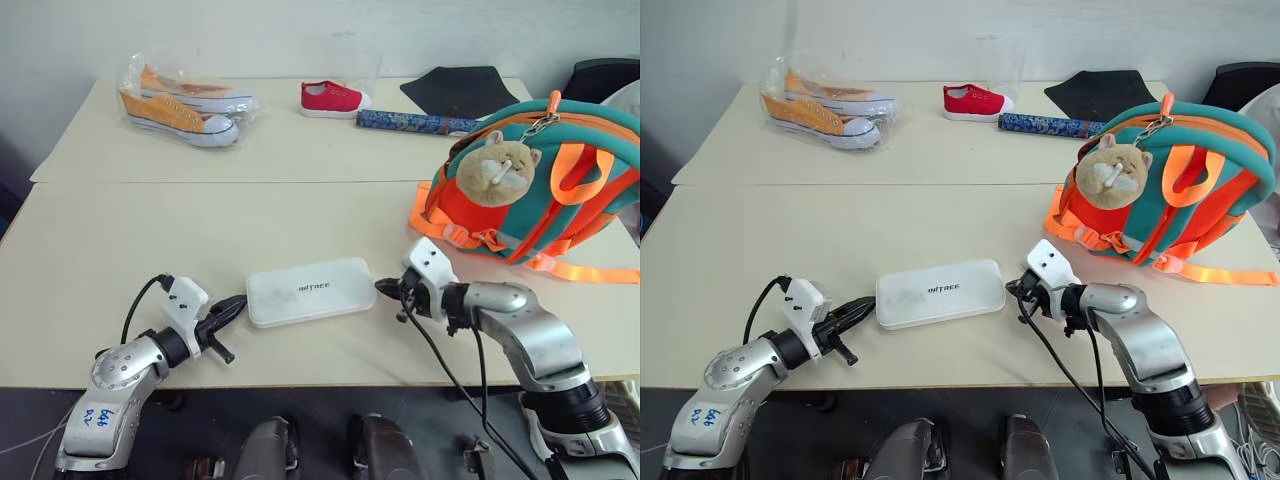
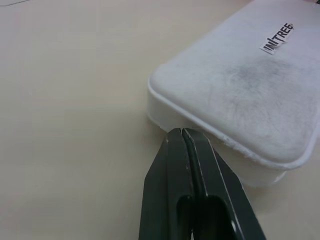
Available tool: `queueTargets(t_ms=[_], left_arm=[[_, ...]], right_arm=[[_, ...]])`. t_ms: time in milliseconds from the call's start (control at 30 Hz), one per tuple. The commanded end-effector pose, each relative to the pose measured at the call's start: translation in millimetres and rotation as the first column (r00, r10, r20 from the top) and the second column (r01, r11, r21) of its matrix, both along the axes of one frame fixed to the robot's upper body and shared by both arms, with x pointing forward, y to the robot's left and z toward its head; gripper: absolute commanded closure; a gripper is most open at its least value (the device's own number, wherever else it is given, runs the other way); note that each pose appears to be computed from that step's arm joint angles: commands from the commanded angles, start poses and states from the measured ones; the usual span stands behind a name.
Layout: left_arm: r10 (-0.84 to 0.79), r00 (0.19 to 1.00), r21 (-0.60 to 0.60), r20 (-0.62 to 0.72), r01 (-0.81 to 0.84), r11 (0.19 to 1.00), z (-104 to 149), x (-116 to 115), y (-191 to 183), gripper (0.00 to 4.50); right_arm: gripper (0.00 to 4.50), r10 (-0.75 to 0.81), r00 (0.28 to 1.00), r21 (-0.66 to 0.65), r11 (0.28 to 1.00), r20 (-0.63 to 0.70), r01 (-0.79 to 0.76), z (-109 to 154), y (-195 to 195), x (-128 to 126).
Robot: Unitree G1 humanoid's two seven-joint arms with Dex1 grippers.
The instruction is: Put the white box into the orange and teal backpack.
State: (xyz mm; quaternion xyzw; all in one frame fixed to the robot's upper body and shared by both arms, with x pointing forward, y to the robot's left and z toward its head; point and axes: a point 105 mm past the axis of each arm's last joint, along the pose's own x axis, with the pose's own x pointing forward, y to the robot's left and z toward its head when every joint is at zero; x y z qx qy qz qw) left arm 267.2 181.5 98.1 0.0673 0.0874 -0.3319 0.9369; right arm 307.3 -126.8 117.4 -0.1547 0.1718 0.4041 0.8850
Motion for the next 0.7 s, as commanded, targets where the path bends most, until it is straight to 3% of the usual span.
queueTargets(t_ms=[33,100,167,267,400,500,600,700], left_arm=[[0.003,0.999,-0.033,-0.036,-0.004,0.999,11.5,4.0,16.2,3.28],[0.008,0.994,-0.075,-0.109,-0.017,0.997,11.4,6.2,25.9,2.71],[-0.008,0.957,-0.165,-0.291,-0.042,0.985,9.3,5.8,36.6,2.1],[-0.105,0.811,-0.301,-0.576,-0.092,0.949,14.0,0.1,45.5,1.14],[-0.198,0.671,-0.406,-0.714,-0.167,0.898,27.1,12.0,40.7,0.04],[-0.237,0.596,-0.418,-0.767,-0.185,0.89,23.3,19.8,28.4,0.04],[-0.345,0.533,-0.504,-0.773,-0.185,0.844,21.2,26.3,9.8,0.04],[-0.351,0.496,-0.493,-0.794,-0.187,0.85,12.6,26.7,-1.9,0.04]], right_arm=[[4.5,0.009,0.999,0.007,1.0,0.036,-0.009,15.4,-7.3,-8.8],[4.5,0.003,0.999,0.0,1.0,0.032,-0.003,14.9,-11.6,-11.1],[4.5,-0.009,0.999,-0.019,1.0,0.033,0.009,13.0,-19.7,-10.4],[4.5,-0.009,0.999,-0.054,0.998,0.045,0.012,10.1,-27.0,-5.7],[4.5,0.02,0.998,-0.074,0.997,0.066,-0.015,6.1,-24.3,6.1],[4.5,0.052,0.995,-0.09,0.995,0.081,-0.045,3.6,-18.6,14.2],[4.5,0.079,0.993,-0.088,0.994,0.085,-0.072,1.3,-9.3,22.1],[4.5,0.101,0.991,-0.093,0.991,0.089,-0.093,-0.8,-3.0,26.7]])
